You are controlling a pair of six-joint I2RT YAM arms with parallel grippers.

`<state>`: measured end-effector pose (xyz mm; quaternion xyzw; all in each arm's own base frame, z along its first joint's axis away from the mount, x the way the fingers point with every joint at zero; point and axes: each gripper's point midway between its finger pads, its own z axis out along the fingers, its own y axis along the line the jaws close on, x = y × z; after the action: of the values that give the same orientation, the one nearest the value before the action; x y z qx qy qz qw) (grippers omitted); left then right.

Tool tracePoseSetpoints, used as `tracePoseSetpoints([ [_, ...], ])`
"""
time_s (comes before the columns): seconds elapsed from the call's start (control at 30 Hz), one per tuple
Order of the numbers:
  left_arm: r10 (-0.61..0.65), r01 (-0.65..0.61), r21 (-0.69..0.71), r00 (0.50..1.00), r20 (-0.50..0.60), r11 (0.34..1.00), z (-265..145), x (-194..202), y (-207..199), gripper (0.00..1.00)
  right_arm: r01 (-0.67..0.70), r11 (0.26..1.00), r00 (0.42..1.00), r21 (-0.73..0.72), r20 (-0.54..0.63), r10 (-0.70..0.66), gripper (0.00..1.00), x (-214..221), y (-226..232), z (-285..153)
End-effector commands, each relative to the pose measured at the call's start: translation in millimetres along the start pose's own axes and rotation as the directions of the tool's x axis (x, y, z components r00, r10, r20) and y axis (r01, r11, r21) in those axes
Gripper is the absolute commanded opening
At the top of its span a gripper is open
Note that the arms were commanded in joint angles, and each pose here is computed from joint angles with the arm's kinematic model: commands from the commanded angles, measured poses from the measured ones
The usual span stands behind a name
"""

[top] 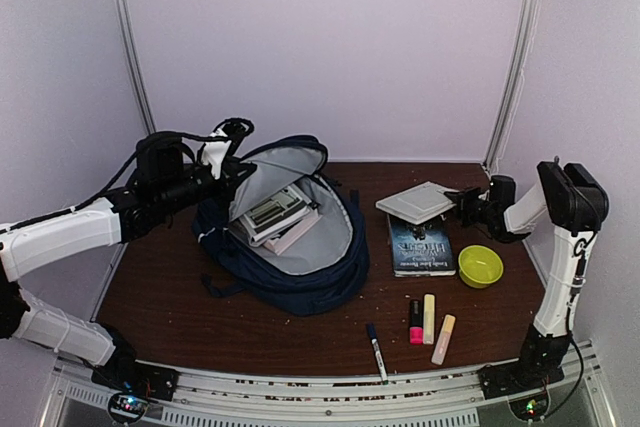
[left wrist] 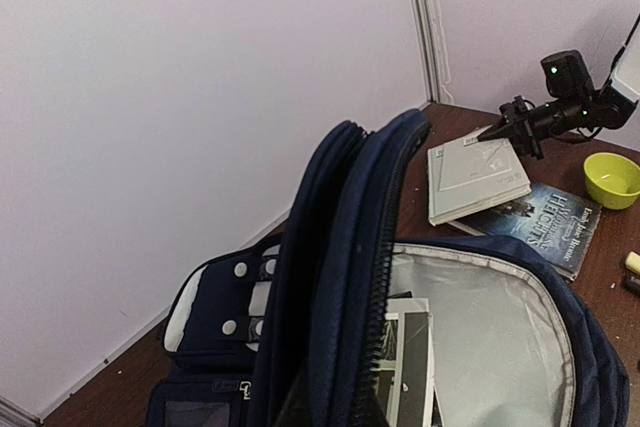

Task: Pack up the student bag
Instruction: Pick up the book, then place the book in the largest pocket of the bag.

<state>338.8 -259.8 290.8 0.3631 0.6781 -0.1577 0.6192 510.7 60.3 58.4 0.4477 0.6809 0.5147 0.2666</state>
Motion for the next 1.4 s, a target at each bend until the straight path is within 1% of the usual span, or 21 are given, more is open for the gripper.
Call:
tracePoseSetpoints([
  [0.0,0.053,-0.039,-0.067,0.974,0.219,0.997,-13.6,-72.4,17.6,0.0,-0.001,0.999,1.0,-0.036,0.004,0.001,0.06,3.7,15.9,-7.4],
  [0.1,0.052,-0.037,-0.07,0.974,0.221,0.997,-14.7,-73.2,18.2,0.0,0.047,0.994,0.999,-0.1,0.009,-0.047,0.0,7.2,46.3,-16.5],
  [0.17,0.048,-0.034,-0.069,0.974,0.221,0.997,-15.4,-73.6,18.0,0.0,0.091,0.983,0.996,-0.162,0.004,-0.091,0.0,13.1,75.4,-25.1],
  [0.27,0.044,-0.028,-0.074,0.973,0.225,0.997,-17.0,-75.3,19.2,0.0,0.223,0.949,0.973,-0.222,-0.013,-0.232,0.0,35.3,124.8,-37.9],
  [0.37,0.043,-0.023,-0.088,0.974,0.224,0.996,-17.5,-76.6,22.1,0.0,0.403,0.896,0.905,-0.189,-0.067,-0.421,0.0,74.0,156.1,-46.4],
  [0.47,0.04,-0.018,-0.098,0.974,0.222,0.995,-17.3,-78.6,24.7,0.0,0.517,0.82,0.821,-0.246,-0.131,-0.556,0.0,124.4,190.8,-57.8],
  [0.57,0.025,-0.003,-0.1,0.974,0.224,0.995,-17.5,-81.1,26.0,0.0,0.583,0.742,0.746,-0.33,-0.143,-0.65,0.0,171.7,222.0,-76.5],
  [0.63,0.011,0.014,-0.106,0.974,0.228,0.994,-17.8,-81.7,27.6,0.0,0.606,0.706,0.709,-0.366,-0.154,-0.688,0.0,203.0,229.1,-82.5],
  [0.7,-0.009,0.036,-0.112,0.972,0.236,0.993,-17.2,-82.7,29.8,0.0,0.611,0.688,0.684,-0.391,-0.177,-0.708,0.0,232.0,228.2,-83.6],
  [0.73,-0.02,0.049,-0.115,0.971,0.239,0.992,-16.5,-82.8,31.0,0.0,0.603,0.694,0.686,-0.394,-0.189,-0.703,0.0,244.4,225.5,-82.4],
  [0.77,-0.036,0.067,-0.121,0.97,0.24,0.99,-15.5,-81.8,32.7,0.0,0.588,0.714,0.705,-0.381,-0.192,-0.683,0.0,250.9,220.7,-80.3],
  [0.8,-0.055,0.09,-0.131,0.968,0.243,0.987,-14.7,-81.5,35.6,0.0,0.562,0.731,0.731,-0.387,-0.181,-0.658,0.0,259.8,220.3,-79.7],
  [0.9,-0.096,0.135,-0.128,0.959,0.268,0.983,-12.6,-83.7,37.4,0.0,0.45,0.79,0.839,-0.416,-0.104,-0.533,0.0,266.3,224.5,-78.6],
  [0.93,-0.105,0.142,-0.119,0.956,0.274,0.983,-11.3,-83.4,36.3,0.0,0.436,0.795,0.857,-0.421,-0.075,-0.51,0.0,270.0,227.3,-76.9],
  [1.0,-0.121,0.156,-0.107,0.952,0.282,0.982,-9.8,-83.9,35.1,0.0,0.425,0.809,0.876,-0.406,-0.04,-0.48,0.0,278.9,228.1,-67.3],
  [1.07,-0.126,0.16,-0.1,0.951,0.282,0.982,-10.4,-84.3,34.1,0.0,0.398,0.812,0.899,-0.426,0.004,-0.438,0.0,285.8,234.0,-60.5],
  [1.2,-0.128,0.155,-0.07,0.947,0.293,0.985,-17.5,-89.9,29.2,0.0,0.364,0.852,0.93,-0.375,0.108,-0.35,0.0,278.8,228.3,-38.3],
  [1.3,-0.139,0.149,-0.012,0.945,0.296,0.989,-19.5,-93.1,19.4,0.0,0.321,0.873,0.946,-0.368,0.162,-0.28,0.0,274.2,221.6,-22.3],
  [1.37,-0.144,0.142,0.029,0.943,0.299,0.989,-19.6,-94.4,11.9,0.0,0.31,0.876,0.948,-0.369,0.188,-0.257,0.0,274.5,221.8,-15.4],
])
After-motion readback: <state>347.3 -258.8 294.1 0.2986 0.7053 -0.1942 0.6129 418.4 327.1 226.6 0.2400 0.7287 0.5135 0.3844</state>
